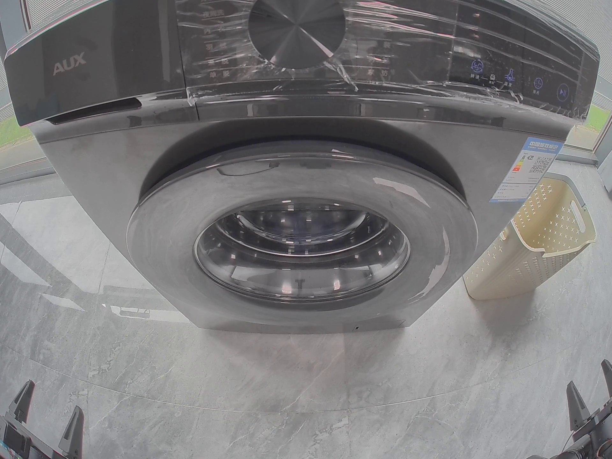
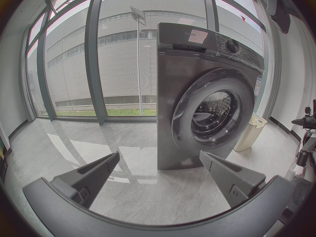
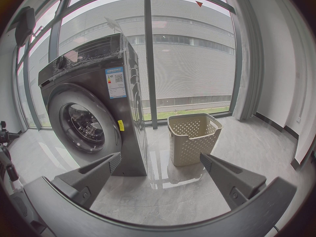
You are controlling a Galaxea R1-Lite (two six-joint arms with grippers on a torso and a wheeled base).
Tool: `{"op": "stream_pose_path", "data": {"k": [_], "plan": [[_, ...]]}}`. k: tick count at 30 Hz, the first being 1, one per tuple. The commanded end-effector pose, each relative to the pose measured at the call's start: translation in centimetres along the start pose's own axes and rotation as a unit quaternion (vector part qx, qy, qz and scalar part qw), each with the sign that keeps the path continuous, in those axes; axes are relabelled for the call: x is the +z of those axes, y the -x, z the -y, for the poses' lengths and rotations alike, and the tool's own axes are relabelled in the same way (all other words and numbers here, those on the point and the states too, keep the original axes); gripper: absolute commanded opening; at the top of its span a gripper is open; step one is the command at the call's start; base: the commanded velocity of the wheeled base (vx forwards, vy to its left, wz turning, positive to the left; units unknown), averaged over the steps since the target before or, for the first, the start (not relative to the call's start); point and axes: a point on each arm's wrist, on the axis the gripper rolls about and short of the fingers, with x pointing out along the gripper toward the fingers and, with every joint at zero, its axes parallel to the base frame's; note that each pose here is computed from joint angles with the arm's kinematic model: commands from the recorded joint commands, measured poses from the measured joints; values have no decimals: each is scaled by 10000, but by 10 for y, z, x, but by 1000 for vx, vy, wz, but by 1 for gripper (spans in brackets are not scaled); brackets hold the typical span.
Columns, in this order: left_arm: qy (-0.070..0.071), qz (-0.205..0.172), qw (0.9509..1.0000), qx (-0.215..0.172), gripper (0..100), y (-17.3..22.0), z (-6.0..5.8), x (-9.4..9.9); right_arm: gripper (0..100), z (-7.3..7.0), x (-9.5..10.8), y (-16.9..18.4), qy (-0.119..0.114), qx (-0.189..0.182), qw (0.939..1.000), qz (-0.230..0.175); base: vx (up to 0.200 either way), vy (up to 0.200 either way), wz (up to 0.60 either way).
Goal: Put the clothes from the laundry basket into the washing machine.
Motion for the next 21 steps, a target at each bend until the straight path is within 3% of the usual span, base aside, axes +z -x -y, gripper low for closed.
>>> {"op": "stream_pose_path", "data": {"k": [1, 5, 15, 21], "plan": [[23, -11, 10000, 7, 100, 0, 0, -5, 100, 0, -5, -1, 52, -83, 9999, -56, 0, 0, 0], [15, -11, 10000, 7, 100, 0, 0, -5, 100, 0, -5, -1, 159, 63, 9998, -49, 0, 0, 0], [46, -11, 10000, 14, 100, 0, 0, -5, 100, 0, -5, -1, 113, 63, 9999, -49, 0, 0, 0], [-31, -3, 10000, 22, 100, 0, 0, -5, 100, 0, -5, -1, 98, 63, 9999, -49, 0, 0, 0]]}}
